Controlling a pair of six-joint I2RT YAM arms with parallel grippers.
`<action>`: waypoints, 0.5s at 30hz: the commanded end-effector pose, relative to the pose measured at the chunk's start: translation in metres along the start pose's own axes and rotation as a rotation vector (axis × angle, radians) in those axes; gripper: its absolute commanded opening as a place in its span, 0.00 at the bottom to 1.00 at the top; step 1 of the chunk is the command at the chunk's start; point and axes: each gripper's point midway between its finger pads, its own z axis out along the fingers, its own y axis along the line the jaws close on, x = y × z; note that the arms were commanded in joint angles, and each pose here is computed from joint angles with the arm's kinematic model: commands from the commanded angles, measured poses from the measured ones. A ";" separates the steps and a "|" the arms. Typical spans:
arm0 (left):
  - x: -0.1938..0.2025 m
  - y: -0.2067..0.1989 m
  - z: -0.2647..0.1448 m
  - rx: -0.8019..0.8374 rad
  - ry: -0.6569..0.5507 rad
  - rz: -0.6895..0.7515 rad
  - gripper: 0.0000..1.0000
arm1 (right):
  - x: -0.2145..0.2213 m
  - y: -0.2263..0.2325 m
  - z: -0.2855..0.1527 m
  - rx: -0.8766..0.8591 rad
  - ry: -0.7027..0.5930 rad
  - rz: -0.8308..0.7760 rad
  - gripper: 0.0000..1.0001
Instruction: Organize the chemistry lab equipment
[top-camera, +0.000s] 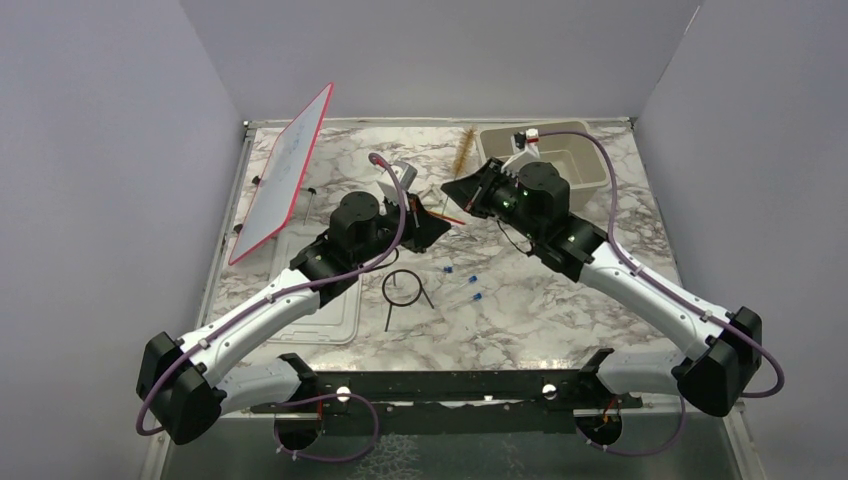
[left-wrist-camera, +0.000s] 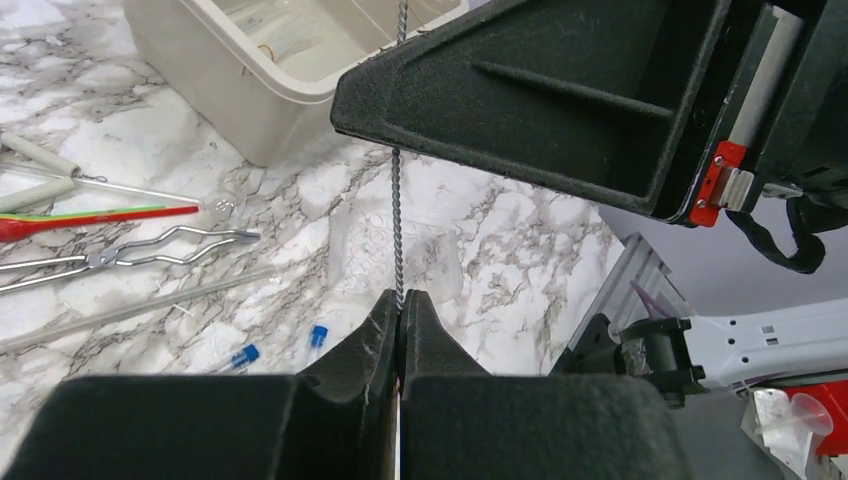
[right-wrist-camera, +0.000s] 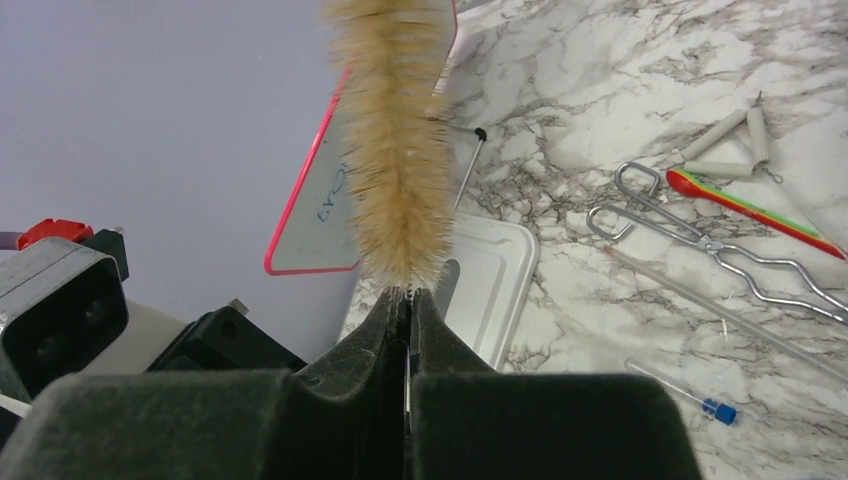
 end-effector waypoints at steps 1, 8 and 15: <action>-0.012 -0.001 -0.004 -0.021 -0.023 0.027 0.14 | -0.012 -0.006 0.002 0.042 -0.043 -0.018 0.01; -0.036 0.018 -0.013 -0.170 -0.088 0.044 0.75 | -0.048 -0.036 0.003 0.133 -0.125 0.008 0.01; -0.060 0.037 -0.025 -0.312 -0.139 0.125 0.78 | -0.098 -0.144 -0.001 0.465 -0.268 0.176 0.01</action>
